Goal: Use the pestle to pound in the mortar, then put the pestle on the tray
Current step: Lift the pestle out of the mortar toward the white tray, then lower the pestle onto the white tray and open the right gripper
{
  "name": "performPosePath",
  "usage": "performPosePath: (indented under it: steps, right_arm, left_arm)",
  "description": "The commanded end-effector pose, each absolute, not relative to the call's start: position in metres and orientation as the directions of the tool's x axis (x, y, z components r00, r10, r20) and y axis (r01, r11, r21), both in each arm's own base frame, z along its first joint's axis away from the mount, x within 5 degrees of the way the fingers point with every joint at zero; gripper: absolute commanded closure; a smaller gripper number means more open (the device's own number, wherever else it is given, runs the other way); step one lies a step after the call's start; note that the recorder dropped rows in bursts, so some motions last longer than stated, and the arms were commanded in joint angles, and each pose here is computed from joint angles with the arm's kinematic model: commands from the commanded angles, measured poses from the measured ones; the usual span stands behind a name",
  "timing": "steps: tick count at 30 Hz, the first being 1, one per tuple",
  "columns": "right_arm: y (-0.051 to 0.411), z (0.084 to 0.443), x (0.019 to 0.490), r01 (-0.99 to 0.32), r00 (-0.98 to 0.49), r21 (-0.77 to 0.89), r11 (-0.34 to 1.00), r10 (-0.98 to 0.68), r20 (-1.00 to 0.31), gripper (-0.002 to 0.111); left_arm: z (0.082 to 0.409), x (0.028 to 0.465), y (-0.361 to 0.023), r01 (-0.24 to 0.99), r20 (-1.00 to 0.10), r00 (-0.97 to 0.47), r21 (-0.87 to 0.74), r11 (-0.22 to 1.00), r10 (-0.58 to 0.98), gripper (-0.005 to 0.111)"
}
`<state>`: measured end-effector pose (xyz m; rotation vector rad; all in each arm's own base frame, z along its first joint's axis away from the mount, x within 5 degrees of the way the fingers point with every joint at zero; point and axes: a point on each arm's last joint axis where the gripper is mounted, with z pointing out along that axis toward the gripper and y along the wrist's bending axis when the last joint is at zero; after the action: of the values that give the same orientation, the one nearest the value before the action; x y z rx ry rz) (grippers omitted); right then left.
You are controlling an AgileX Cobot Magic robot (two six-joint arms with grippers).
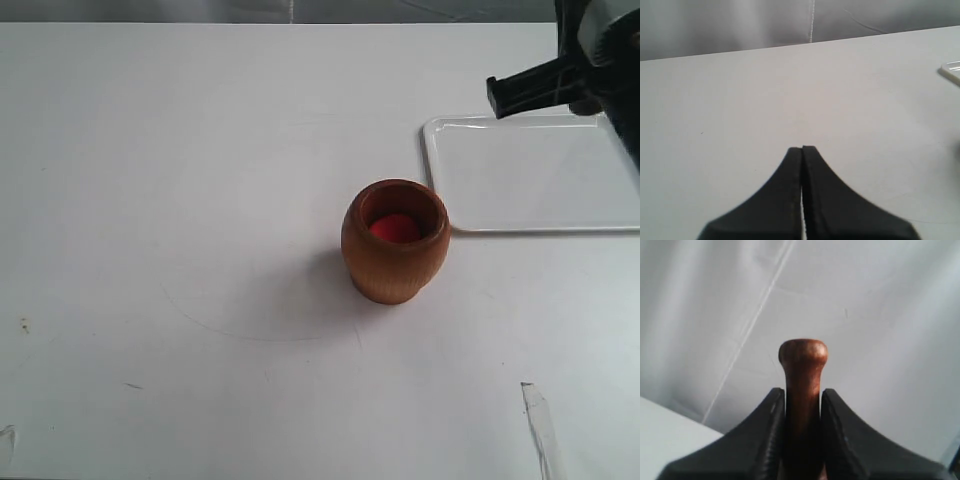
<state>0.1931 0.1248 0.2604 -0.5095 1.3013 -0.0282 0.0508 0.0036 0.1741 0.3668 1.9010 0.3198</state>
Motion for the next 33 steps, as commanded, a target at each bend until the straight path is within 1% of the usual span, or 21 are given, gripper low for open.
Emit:
performPosePath:
  steps: [1,3,6,7,8,9,11,12,14,17,20,22,25,28,33]
  right_arm:
    - [0.129,0.247,0.209,-0.24,0.156,-0.421,0.875,-0.393,-0.906,0.108]
    - [0.138,0.241,0.221,-0.271,0.079,-0.439,0.857,-0.435,-0.897,0.108]
    - [0.149,0.238,0.251,-0.334,-0.085,-0.381,0.862,-0.43,-0.899,0.108]
    - [0.151,0.238,0.27,-0.375,-0.199,-0.307,0.874,-0.4,-0.895,0.108]
    - [0.151,0.238,0.28,-0.398,-0.254,-0.265,0.878,-0.383,-0.888,0.108]
    - [0.149,0.236,0.297,-0.444,-0.36,-0.179,0.878,-0.358,-0.862,0.108]
    - [0.146,0.234,0.317,-0.475,-0.473,-0.059,0.878,-0.311,-0.824,0.108]
    - [0.144,0.232,0.322,-0.482,-0.496,-0.04,0.875,-0.31,-0.811,0.108]
    - [0.139,0.215,0.333,-0.47,-0.542,-0.031,0.882,-0.316,-0.778,0.108]
    - [0.135,0.181,0.342,-0.454,-0.612,-0.021,0.891,-0.329,-0.719,0.108]
    - [0.135,0.139,0.349,-0.439,-0.673,-0.03,0.898,-0.351,-0.651,0.108]
    - [0.134,0.121,0.351,-0.429,-0.695,-0.041,0.903,-0.358,-0.624,0.108]
    - [0.133,0.103,0.352,-0.424,-0.717,-0.046,0.904,-0.367,-0.593,0.108]
    - [0.133,0.093,0.351,-0.424,-0.731,-0.046,0.905,-0.371,-0.573,0.108]
    - [0.132,0.094,0.352,-0.422,-0.729,-0.049,0.905,-0.371,-0.576,0.108]
  left_arm:
    - [0.174,0.051,0.003,0.103,-0.861,-0.328,0.378,0.92,0.39,0.107]
    - [0.174,0.051,0.003,0.103,-0.861,-0.328,0.378,0.92,0.39,0.107]
    - [0.174,0.051,0.003,0.103,-0.861,-0.328,0.378,0.92,0.39,0.107]
    - [0.174,0.051,0.003,0.103,-0.861,-0.328,0.378,0.92,0.39,0.107]
    - [0.174,0.051,0.003,0.103,-0.861,-0.328,0.378,0.92,0.39,0.107]
    - [0.174,0.051,0.003,0.103,-0.861,-0.328,0.378,0.92,0.39,0.107]
    - [0.174,0.051,0.003,0.103,-0.861,-0.328,0.378,0.92,0.39,0.107]
    - [0.174,0.051,0.003,0.103,-0.861,-0.328,0.378,0.92,0.39,0.107]
    - [0.174,0.051,0.003,0.103,-0.861,-0.328,0.378,0.92,0.39,0.107]
    - [0.174,0.051,0.003,0.103,-0.861,-0.328,0.378,0.92,0.39,0.107]
    - [0.174,0.051,0.003,0.103,-0.861,-0.328,0.378,0.92,0.39,0.107]
    - [0.174,0.051,0.003,0.103,-0.861,-0.328,0.378,0.92,0.39,0.107]
    - [0.174,0.051,0.003,0.103,-0.861,-0.328,0.378,0.92,0.39,0.107]
    - [0.174,0.051,0.003,0.103,-0.861,-0.328,0.378,0.92,0.39,0.107]
    - [0.174,0.051,0.003,0.103,-0.861,-0.328,0.378,0.92,0.39,0.107]
